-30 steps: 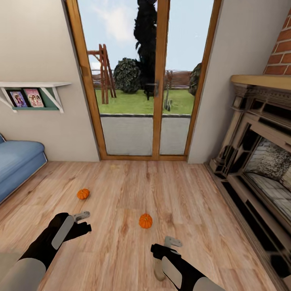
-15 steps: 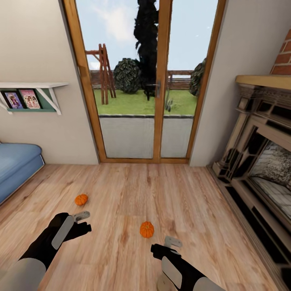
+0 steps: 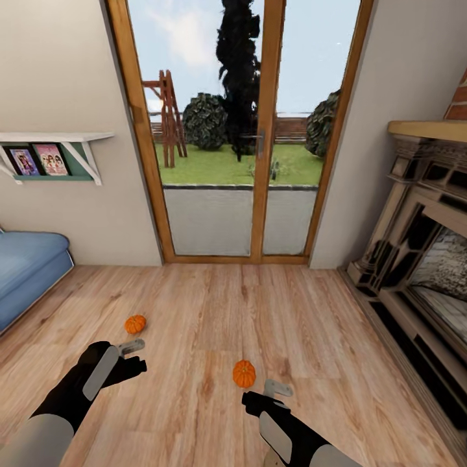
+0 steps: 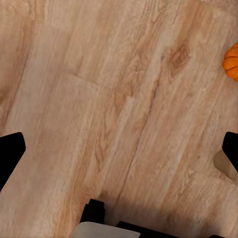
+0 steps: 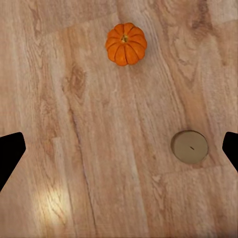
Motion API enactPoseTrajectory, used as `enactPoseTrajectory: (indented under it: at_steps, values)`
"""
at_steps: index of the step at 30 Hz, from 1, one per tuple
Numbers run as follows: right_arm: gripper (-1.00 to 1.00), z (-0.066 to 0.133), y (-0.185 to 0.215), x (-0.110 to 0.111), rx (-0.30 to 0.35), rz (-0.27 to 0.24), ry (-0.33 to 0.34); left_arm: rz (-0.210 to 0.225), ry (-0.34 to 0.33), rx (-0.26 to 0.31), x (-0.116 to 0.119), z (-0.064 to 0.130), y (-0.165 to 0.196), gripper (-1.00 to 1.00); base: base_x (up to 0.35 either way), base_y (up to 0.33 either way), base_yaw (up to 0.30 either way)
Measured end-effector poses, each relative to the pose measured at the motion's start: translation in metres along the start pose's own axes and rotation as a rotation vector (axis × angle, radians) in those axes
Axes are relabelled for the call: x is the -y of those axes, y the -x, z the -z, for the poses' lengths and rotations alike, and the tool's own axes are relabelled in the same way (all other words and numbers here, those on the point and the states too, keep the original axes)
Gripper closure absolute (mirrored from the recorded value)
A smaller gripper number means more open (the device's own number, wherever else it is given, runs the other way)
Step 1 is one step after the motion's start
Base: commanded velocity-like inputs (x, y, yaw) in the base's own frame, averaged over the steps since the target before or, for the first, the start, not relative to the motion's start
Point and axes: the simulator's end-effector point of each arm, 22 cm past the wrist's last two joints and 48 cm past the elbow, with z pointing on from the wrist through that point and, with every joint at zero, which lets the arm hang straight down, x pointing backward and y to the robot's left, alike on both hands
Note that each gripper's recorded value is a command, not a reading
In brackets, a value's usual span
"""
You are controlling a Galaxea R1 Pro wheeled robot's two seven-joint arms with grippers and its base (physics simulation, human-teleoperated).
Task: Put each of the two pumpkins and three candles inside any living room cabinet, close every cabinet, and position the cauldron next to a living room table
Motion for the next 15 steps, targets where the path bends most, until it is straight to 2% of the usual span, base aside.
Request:
enactPoseTrajectory:
  at_steps: [4,15]
  values:
    - [-1.0,0.0001,-0.0001,-0.0002,0.0,0.0,0.0,0.0,0.0,0.0,-0.0001,0.0001,0.0001,-1.0,0.183,0.118,0.0]
    - [-1.0,0.0,-0.0001,-0.0002,0.0,0.0,0.0,0.0,0.001,-0.001,-0.0003,-0.0003,-0.0004,-1.0,0.094,0.098,0.0]
